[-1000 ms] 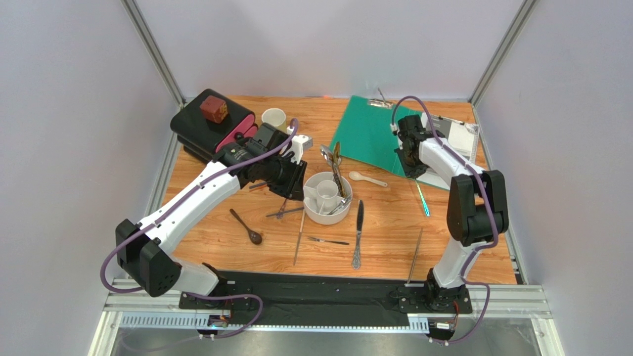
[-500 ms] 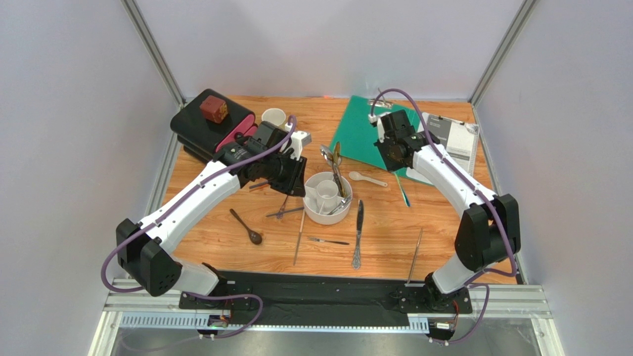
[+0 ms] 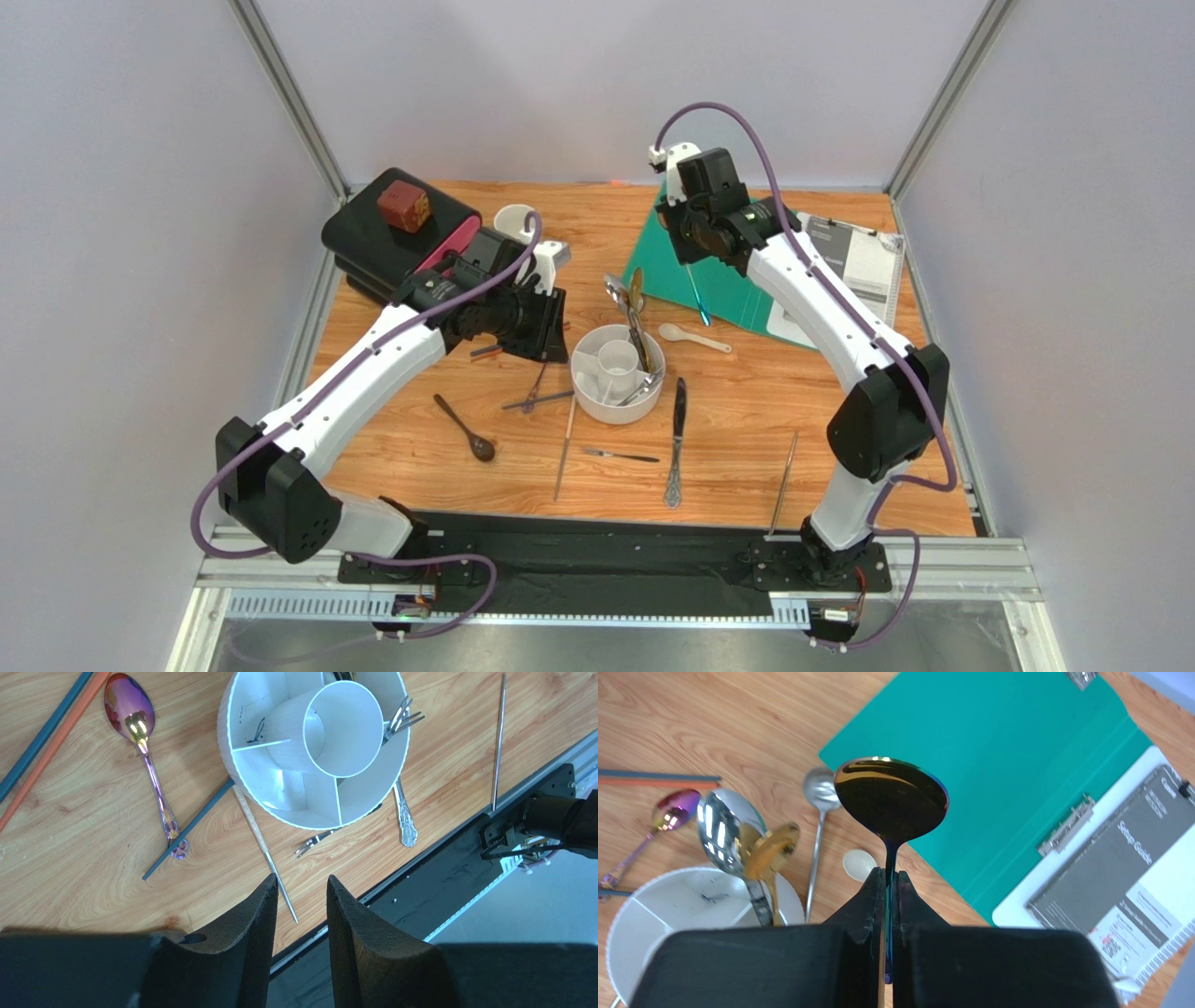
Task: Sort the eating utensils into containers
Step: Pick up the spoon from the center of the board, then place the spoon in the storage box.
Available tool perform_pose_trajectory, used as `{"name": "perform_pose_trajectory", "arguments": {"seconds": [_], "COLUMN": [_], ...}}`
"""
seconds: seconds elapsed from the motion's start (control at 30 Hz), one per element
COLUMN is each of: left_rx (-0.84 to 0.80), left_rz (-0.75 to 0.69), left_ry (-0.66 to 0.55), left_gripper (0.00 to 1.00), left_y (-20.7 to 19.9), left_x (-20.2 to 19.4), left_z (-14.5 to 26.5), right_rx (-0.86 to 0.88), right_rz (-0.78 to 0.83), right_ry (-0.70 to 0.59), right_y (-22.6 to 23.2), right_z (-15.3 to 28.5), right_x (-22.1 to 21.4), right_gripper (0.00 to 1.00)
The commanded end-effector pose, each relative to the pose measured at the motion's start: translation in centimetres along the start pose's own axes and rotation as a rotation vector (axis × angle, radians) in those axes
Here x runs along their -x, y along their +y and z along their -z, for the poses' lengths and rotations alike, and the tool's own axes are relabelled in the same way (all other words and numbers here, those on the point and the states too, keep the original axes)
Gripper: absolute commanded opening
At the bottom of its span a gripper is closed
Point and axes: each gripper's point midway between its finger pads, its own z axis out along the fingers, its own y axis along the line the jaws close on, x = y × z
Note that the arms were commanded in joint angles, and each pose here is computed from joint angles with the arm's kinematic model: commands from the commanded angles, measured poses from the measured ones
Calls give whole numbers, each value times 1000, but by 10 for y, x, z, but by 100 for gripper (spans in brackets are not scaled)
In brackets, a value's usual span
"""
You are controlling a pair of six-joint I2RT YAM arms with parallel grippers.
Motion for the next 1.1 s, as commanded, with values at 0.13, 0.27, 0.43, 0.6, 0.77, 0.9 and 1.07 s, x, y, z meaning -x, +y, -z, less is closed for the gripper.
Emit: {"name": "perform_pose_trajectory", "arguments": {"seconds": [0.13, 0.27, 0.43, 0.6, 0.77, 0.9, 1.07], "left_rx": [6, 8, -2, -4, -5, -1, -1], "left_rz": [8, 14, 16, 18, 19, 14, 17], "left_ry": [-68, -61, -58, -53, -45, -43, -43], "left_gripper": [38, 38, 38, 38, 38, 38, 38], "left_y": [0, 3, 1, 2, 3, 3, 3], "left_x": [7, 4, 2, 1, -4, -6, -6], "left_z": [14, 12, 11, 9, 9, 10, 11], "right_rx": [75, 101, 120, 124, 127, 126, 124], "right_rz": [-82, -93, -101, -125, -133, -141, -132], "right_ry": [-67, -92, -85, -83, -59, -71, -52], "right_y": [45, 63, 73, 83, 92, 97, 105], "right_z": [-5, -4, -4, -9, -17, -20, -21], "right_x": [28, 30, 28, 18, -2, -9, -22], "right_gripper": [0, 0, 0, 0, 0, 0, 0]}}
